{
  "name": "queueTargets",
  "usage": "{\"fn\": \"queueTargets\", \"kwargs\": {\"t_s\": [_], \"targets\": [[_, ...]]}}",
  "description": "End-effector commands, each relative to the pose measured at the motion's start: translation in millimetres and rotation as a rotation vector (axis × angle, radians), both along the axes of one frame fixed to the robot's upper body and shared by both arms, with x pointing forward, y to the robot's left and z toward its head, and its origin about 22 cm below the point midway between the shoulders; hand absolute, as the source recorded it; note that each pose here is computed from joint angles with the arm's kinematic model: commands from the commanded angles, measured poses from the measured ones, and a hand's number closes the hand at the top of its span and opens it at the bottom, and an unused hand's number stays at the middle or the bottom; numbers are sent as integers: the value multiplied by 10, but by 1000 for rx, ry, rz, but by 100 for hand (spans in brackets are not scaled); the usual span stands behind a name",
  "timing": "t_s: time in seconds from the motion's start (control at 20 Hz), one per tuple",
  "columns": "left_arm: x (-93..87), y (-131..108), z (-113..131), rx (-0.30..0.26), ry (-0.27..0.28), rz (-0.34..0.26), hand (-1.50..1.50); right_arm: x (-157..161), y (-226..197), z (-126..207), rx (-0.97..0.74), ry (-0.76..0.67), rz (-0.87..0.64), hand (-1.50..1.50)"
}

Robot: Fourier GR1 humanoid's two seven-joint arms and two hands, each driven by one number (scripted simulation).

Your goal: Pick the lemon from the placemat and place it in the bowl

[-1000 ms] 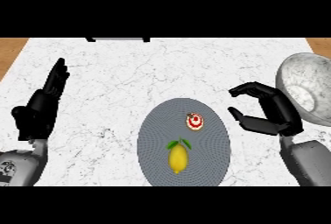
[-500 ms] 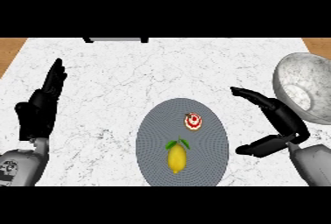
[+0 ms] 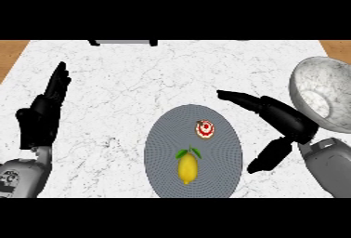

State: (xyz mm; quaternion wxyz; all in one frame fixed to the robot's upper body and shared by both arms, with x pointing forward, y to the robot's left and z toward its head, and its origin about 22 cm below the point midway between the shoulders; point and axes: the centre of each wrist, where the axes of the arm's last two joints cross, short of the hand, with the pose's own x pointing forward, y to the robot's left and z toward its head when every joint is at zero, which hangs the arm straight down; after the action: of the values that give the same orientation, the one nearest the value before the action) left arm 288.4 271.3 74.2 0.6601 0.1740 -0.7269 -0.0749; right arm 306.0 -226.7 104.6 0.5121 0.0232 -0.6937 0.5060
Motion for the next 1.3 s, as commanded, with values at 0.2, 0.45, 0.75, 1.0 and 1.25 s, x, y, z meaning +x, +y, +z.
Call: {"fn": "queueTargets", "kwargs": {"t_s": [0.2, 0.45, 0.75, 1.0, 1.25], "targets": [[26, -139, 31, 10, -12, -26, 0, -1, 864, 132, -238, 68, 98, -150], [-58, 45, 3, -2, 2, -3, 0, -55, 965, 88, -324, 109, 156, -150], [-91, -17, -102, -2, 4, -5, 0, -305, 1435, -52, -474, 135, 174, -150], [-31, 110, 24, -2, 16, 1, 0, -292, 1197, -406, -576, 168, 139, -150], [95, -188, 24, 5, 7, -12, 0, -199, 1480, -275, -568, 144, 119, -150]]}}
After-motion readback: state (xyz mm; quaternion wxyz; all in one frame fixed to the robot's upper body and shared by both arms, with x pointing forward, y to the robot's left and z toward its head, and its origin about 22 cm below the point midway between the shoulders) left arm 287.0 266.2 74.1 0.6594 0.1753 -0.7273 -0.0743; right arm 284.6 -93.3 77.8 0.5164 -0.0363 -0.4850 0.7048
